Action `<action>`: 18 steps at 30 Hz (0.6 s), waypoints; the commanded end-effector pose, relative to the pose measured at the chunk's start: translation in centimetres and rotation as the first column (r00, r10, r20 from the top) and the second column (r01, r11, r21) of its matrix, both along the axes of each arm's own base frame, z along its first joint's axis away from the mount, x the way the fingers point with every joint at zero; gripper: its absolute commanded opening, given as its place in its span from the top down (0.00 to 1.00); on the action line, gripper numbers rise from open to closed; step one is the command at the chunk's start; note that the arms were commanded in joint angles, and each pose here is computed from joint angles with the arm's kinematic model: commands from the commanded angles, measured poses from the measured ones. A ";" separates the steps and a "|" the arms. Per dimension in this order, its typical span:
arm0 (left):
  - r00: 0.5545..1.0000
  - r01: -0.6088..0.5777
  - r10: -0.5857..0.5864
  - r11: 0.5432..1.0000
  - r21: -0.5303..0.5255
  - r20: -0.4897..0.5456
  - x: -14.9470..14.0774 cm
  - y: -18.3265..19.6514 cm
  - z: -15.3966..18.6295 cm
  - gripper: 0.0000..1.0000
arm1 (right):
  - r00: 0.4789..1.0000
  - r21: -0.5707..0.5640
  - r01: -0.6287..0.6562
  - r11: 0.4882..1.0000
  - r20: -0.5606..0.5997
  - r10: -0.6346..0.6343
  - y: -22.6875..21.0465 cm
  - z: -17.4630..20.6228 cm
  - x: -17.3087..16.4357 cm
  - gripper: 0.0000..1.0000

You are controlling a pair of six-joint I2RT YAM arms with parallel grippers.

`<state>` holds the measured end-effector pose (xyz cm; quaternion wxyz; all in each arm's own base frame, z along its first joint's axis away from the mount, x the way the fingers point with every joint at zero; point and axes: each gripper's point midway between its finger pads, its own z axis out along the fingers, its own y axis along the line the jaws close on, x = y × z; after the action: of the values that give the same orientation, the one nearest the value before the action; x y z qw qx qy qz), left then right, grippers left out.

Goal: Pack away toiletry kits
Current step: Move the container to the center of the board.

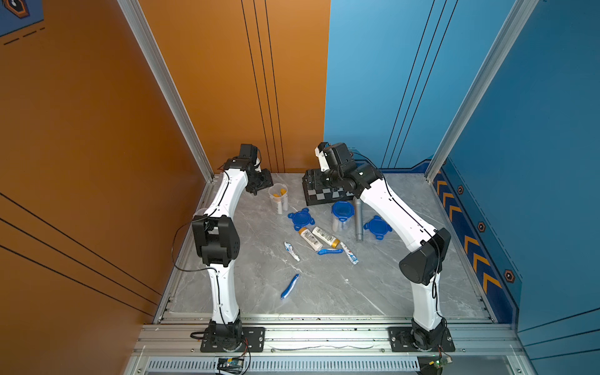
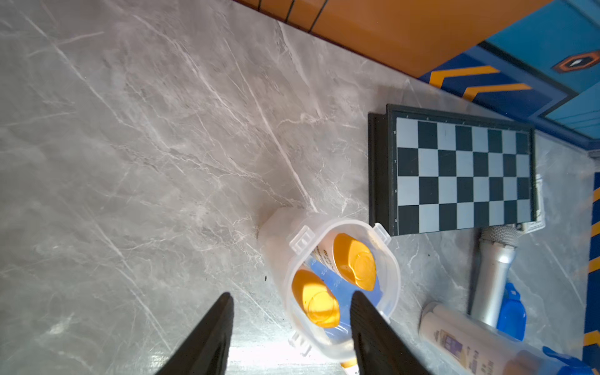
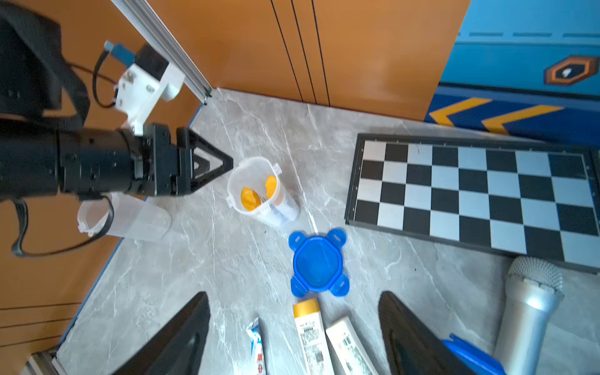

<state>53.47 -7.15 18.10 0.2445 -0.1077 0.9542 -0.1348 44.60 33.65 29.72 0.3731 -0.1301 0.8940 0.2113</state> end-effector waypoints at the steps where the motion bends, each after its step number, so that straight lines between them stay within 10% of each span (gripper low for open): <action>1: 0.996 0.063 -0.058 0.996 0.063 -0.072 -0.8 -0.6 -1.4 0.45 | 0.997 -0.048 0.018 0.999 -0.073 -0.021 -1.9 -1.4 -1.4 0.17; 9: 0.991 0.097 -0.085 0.989 0.116 -0.107 0.8 -0.9 -4.3 0.52 | 0.997 -0.061 0.041 0.997 -0.064 -0.045 -3.8 -0.9 -1.5 0.18; 18: 0.990 0.093 -0.076 0.985 0.143 -0.117 0.6 -0.8 -4.8 0.82 | 0.995 -0.073 0.070 0.995 -0.061 -0.074 -5.7 -1.0 -1.0 0.19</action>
<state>54.59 -8.14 12.91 0.1954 -0.0589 0.9756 -0.0807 44.10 28.77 28.68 0.3496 -0.1011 0.9137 0.1811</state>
